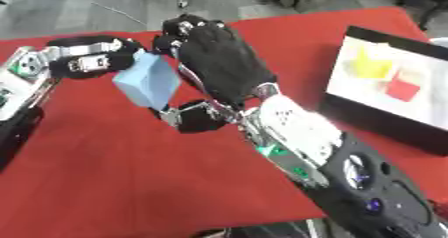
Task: Pick up the objects with one hand, pass them to the other hand, and then place them into the box on the other side of the table.
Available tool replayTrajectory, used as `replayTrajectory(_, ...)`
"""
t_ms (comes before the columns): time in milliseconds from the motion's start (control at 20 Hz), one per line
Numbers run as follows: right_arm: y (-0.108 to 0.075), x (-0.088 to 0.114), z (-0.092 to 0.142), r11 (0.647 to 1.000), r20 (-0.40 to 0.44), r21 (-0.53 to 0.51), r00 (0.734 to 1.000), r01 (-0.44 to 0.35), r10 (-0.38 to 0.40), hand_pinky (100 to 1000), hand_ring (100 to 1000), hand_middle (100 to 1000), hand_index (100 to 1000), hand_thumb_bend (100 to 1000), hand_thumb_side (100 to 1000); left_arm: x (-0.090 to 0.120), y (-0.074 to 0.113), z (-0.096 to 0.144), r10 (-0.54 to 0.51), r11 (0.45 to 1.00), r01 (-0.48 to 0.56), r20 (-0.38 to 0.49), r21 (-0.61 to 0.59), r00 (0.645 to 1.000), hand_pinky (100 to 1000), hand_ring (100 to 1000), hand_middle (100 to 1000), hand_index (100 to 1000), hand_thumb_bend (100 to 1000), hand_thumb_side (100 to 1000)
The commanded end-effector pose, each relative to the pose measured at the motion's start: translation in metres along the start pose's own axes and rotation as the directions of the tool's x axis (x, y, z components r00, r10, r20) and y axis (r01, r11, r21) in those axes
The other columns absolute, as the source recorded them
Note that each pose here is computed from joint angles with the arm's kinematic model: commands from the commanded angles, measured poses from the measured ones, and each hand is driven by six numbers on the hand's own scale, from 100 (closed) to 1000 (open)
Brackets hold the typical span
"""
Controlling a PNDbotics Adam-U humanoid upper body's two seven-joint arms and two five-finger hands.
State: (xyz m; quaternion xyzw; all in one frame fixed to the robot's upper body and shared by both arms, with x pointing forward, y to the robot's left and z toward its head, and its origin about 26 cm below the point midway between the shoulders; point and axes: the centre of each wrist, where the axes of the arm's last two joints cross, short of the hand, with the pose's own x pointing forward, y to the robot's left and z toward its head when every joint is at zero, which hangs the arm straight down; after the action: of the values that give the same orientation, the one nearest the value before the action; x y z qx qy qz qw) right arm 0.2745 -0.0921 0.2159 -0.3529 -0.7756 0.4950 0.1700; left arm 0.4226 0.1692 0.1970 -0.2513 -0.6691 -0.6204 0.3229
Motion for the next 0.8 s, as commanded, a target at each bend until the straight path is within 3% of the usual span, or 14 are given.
replayTrajectory(50,-0.007,0.002,0.0,1.0,-0.01,-0.018,1.0,0.012,-0.012,483,726,537,333,341,284,0.009,0.005,-0.001,-0.043,0.998,0.045,0.039,-0.032,0.998,822,538,513,693,116,995)
replayTrajectory(500,-0.002,0.002,0.004,0.999,-0.054,0.027,0.998,0.034,-0.032,472,722,531,324,342,275,0.014,0.008,0.003,-0.022,1.0,0.023,0.052,-0.012,0.998,832,556,533,713,138,1000)
replayTrajectory(800,-0.001,0.0,0.006,0.998,-0.079,0.044,0.996,0.039,-0.035,465,721,530,321,341,271,0.025,0.037,0.045,-0.034,0.991,0.024,0.071,0.133,0.997,833,564,541,720,140,977)
